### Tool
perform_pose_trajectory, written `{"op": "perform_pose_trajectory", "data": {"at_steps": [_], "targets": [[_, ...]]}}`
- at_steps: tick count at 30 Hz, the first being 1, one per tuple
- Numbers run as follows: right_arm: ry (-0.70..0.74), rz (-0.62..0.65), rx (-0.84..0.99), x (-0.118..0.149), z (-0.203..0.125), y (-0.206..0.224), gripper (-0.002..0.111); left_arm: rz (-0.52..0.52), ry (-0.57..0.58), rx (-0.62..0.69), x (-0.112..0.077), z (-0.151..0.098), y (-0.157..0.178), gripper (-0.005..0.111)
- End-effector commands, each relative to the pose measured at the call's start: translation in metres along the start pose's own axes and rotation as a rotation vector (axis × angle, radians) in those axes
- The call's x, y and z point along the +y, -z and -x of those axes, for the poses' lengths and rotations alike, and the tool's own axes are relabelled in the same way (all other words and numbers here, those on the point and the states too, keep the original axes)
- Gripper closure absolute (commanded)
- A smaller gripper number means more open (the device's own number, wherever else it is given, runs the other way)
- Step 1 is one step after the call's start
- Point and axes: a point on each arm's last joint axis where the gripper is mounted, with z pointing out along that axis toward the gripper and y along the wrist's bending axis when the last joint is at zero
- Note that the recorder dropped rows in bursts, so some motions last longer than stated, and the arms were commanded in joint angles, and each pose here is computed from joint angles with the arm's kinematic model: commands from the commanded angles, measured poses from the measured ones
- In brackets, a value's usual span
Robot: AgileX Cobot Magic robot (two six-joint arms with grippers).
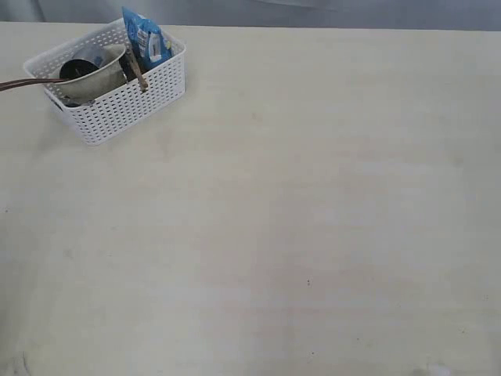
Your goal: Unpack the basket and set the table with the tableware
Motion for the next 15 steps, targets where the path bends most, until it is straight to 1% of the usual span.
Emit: {"op": "perform_pose_trajectory", "data": {"at_steps": [1, 3, 5, 6, 7, 8, 10, 13, 14, 15], "targets": [[0.201, 0.125, 0.267, 0.05, 0.0, -0.056, 0.108, 0.002, 0.001, 0.001, 0.0, -0.002, 0.0, 0.107], [0.263, 0.179, 0.322, 0.079, -0.007, -0.087, 0.108, 0.002, 0.001, 0.001, 0.0, -0.002, 0.0, 0.107], [0.31, 0.223, 0.344, 0.105, -0.017, -0.114, 0.108, 0.002, 0.001, 0.001, 0.0, -0.002, 0.0, 0.107], [0.359, 0.248, 0.346, 0.119, -0.024, -0.128, 0.107, 0.002, 0.001, 0.001, 0.0, -0.002, 0.0, 0.107], [0.416, 0.273, 0.352, 0.133, -0.032, -0.142, 0.105, 0.002, 0.001, 0.001, 0.0, -0.002, 0.0, 0.107], [0.472, 0.299, 0.35, 0.145, -0.04, -0.154, 0.1, 0.002, 0.001, 0.001, 0.0, -0.002, 0.0, 0.107], [0.527, 0.331, 0.346, 0.165, -0.052, -0.173, 0.086, 0.002, 0.001, 0.001, 0.0, -0.002, 0.0, 0.107], [0.568, 0.362, 0.317, 0.188, -0.065, -0.195, 0.051, 0.002, 0.001, 0.001, 0.0, -0.002, 0.0, 0.107], [0.571, 0.368, 0.302, 0.194, -0.068, -0.201, 0.041, 0.002, 0.001, 0.001, 0.0, -0.002, 0.0, 0.107], [0.572, 0.374, 0.28, 0.2, -0.07, -0.207, 0.036, 0.002, 0.001, 0.001, 0.0, -0.002, 0.0, 0.107]]}}
